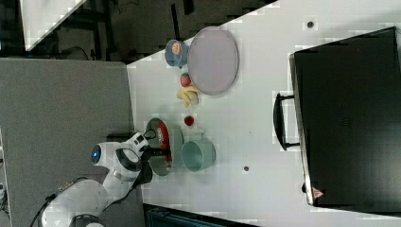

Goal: Pick ketchup from strainer and place it on the table

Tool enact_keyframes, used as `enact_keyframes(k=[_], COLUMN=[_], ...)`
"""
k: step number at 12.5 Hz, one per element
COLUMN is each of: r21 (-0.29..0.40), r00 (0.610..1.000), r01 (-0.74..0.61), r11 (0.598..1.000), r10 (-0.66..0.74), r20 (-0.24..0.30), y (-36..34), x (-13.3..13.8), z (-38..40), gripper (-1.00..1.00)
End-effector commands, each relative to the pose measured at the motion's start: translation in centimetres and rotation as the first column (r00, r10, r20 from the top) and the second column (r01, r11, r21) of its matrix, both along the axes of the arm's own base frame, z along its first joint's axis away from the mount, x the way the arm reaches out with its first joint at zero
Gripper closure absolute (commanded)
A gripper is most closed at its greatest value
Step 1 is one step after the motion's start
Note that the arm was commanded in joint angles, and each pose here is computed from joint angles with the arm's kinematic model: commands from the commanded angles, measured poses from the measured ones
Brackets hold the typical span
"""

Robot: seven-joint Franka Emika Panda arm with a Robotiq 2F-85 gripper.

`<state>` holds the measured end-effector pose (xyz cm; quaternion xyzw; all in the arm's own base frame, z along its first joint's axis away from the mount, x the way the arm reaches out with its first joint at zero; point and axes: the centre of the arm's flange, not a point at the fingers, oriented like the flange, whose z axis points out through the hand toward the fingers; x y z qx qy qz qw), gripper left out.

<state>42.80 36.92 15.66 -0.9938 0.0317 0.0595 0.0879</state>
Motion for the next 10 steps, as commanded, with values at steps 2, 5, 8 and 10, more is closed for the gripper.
enact_keyframes(k=[2,5,8,10], r21=[-0.025,-0.08,-0.053,-0.074], r00=[0.998,0.996,0.985,0.979], r01=[-0.007,0.016,0.117,0.135], r11=[1.0,0.997,0.992,0.988], r10=[0.009,-0.01,-0.109,-0.121], r20=[0.055,0.084,0.134,0.166], y=[1.7,1.4,0.5,-1.3], x=[0.3,0.5,1.7,2.9], z=[4.4,10.0,17.2,21.2], gripper=[-0.13,-0.13,-0.13,-0.13])
